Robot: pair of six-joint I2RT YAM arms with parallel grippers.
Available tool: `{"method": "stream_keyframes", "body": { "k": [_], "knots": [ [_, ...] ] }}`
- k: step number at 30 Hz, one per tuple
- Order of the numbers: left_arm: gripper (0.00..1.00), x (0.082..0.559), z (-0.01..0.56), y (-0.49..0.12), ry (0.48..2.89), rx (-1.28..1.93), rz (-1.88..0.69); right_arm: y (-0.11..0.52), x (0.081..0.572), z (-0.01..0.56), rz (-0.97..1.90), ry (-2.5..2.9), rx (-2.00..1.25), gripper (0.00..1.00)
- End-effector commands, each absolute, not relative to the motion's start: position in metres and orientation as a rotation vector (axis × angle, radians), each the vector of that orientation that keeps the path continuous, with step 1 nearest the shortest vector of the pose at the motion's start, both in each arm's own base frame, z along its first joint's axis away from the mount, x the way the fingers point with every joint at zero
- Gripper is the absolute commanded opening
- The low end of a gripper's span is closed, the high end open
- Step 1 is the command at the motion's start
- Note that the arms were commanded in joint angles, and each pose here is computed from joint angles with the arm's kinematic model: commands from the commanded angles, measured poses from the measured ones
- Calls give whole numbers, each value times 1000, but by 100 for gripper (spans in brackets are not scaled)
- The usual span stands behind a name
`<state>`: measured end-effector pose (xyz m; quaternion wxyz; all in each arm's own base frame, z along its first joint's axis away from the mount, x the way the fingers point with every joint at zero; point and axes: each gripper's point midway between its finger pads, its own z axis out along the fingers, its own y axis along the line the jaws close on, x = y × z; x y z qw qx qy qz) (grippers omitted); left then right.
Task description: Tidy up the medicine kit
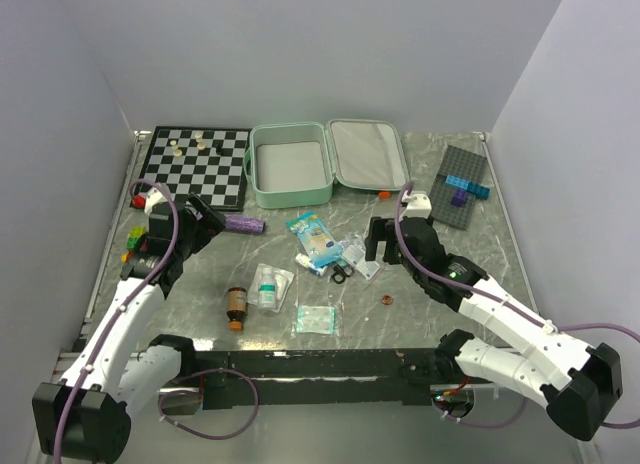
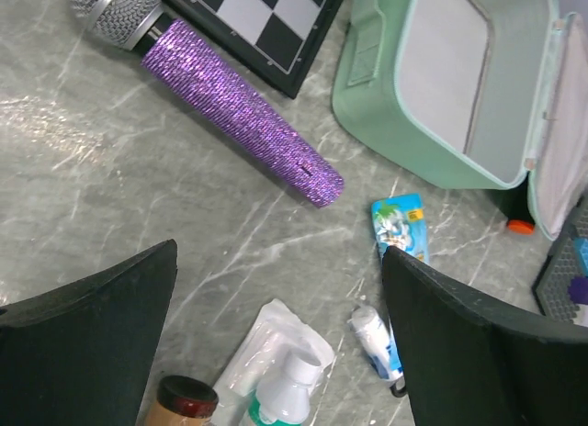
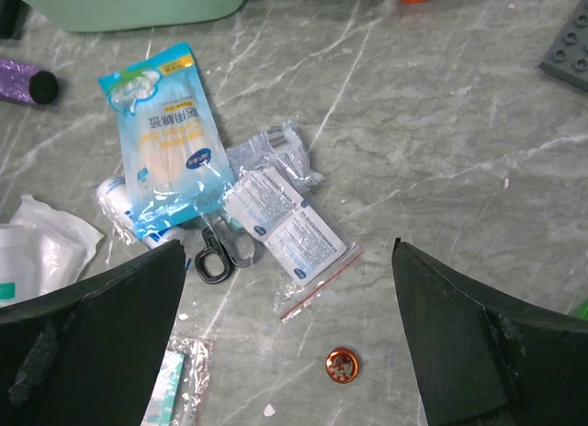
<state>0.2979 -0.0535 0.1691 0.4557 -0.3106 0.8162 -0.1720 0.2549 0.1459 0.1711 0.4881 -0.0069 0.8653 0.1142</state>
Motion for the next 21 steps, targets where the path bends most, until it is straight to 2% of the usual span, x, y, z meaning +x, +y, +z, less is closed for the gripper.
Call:
{"method": "stream_keyframes", "body": {
  "k": [1, 11, 16, 21],
  "knots": [
    [96, 300, 179, -50, 2004, -777, -400, 153, 262, 182, 297, 2088, -14, 100],
    [96, 293, 182, -60, 2003, -619, -447, 168, 264, 193, 370, 2083, -46, 100],
    [97, 289, 187, -94, 2049, -417, -556, 172, 263, 191, 394, 2087, -60, 100],
    [99, 271, 166, -129, 2170, -350, -507, 179, 264, 179, 402, 2126, -90, 100]
  ]
}}
